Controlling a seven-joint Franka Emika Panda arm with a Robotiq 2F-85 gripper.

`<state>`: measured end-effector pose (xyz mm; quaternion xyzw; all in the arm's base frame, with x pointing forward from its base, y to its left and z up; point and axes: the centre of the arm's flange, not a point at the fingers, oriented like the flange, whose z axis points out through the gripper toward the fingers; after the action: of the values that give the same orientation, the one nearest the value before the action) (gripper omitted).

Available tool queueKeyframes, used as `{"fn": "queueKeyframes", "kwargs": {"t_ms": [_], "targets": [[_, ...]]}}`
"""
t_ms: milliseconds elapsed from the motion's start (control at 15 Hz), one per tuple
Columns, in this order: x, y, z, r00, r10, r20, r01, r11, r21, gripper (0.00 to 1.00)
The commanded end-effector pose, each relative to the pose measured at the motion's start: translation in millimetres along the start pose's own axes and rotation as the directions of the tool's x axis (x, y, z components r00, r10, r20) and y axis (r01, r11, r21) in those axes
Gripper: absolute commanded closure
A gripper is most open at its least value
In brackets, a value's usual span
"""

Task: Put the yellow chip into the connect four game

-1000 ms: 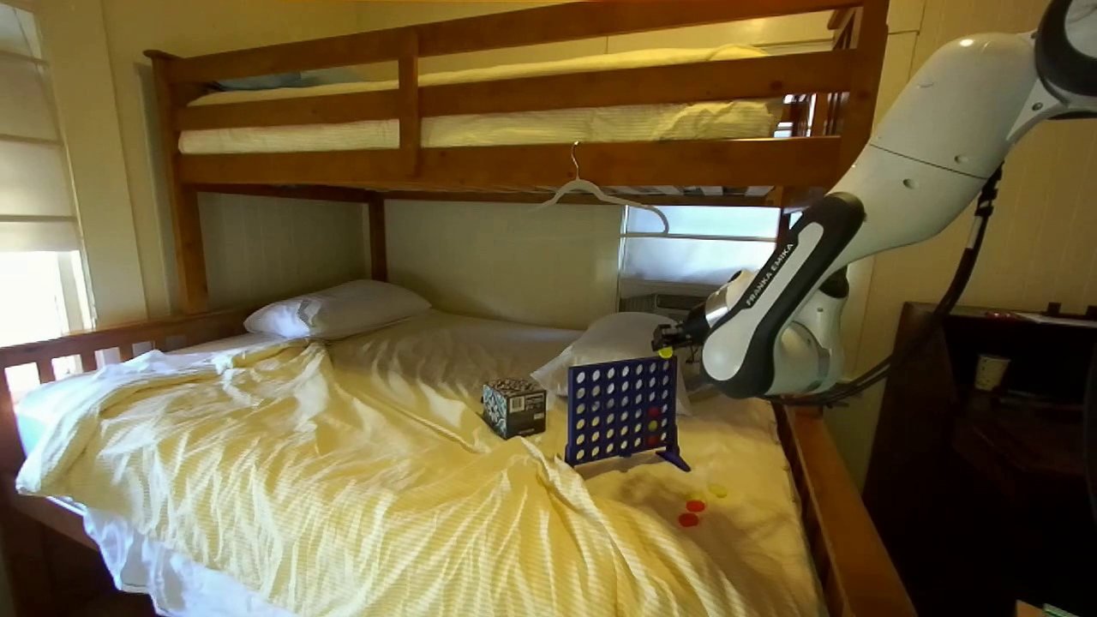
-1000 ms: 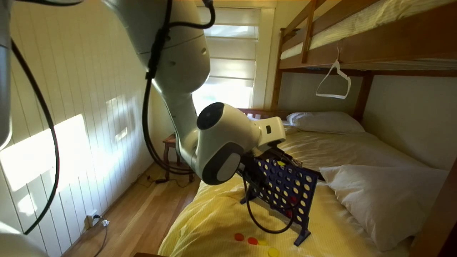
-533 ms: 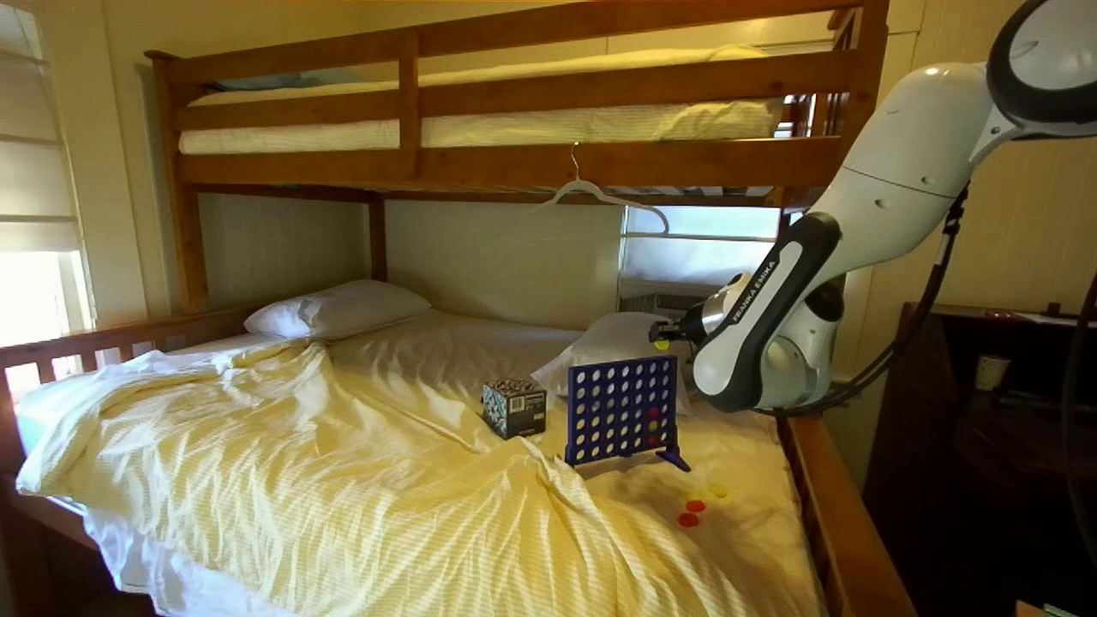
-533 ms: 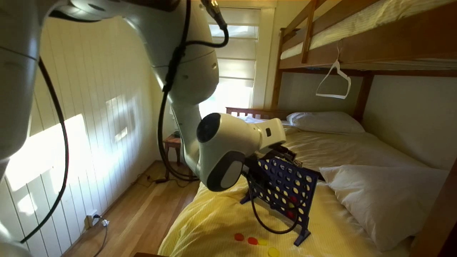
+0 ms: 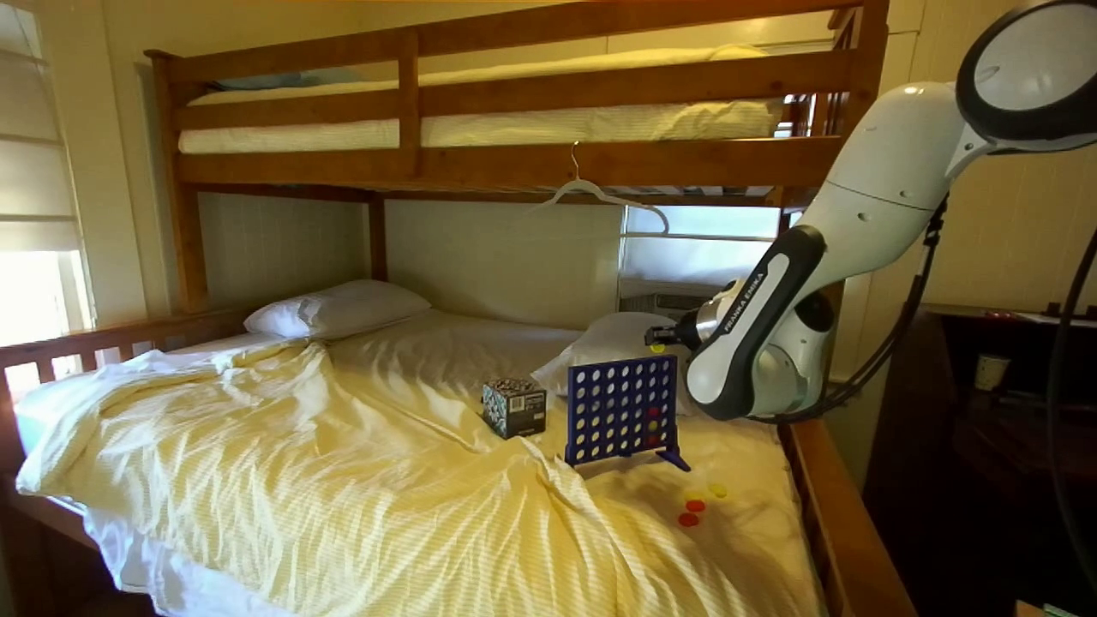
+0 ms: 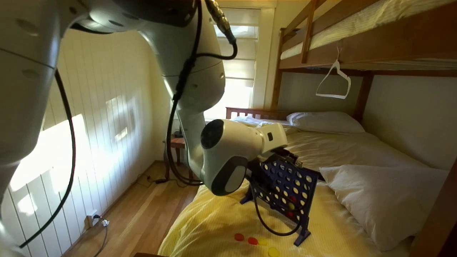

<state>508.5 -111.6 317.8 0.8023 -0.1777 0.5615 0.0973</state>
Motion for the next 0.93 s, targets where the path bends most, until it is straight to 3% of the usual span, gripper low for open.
{"fn": "queueKeyframes", "kwargs": {"t_ms": [0, 867], "targets": [[-1, -3, 11, 1.000, -0.021, -0.018, 0.022, 0.999, 0.024, 0.90], [-6, -15, 27, 0.998, -0.068, -0.009, 0.068, 0.996, 0.065, 0.90]]}}
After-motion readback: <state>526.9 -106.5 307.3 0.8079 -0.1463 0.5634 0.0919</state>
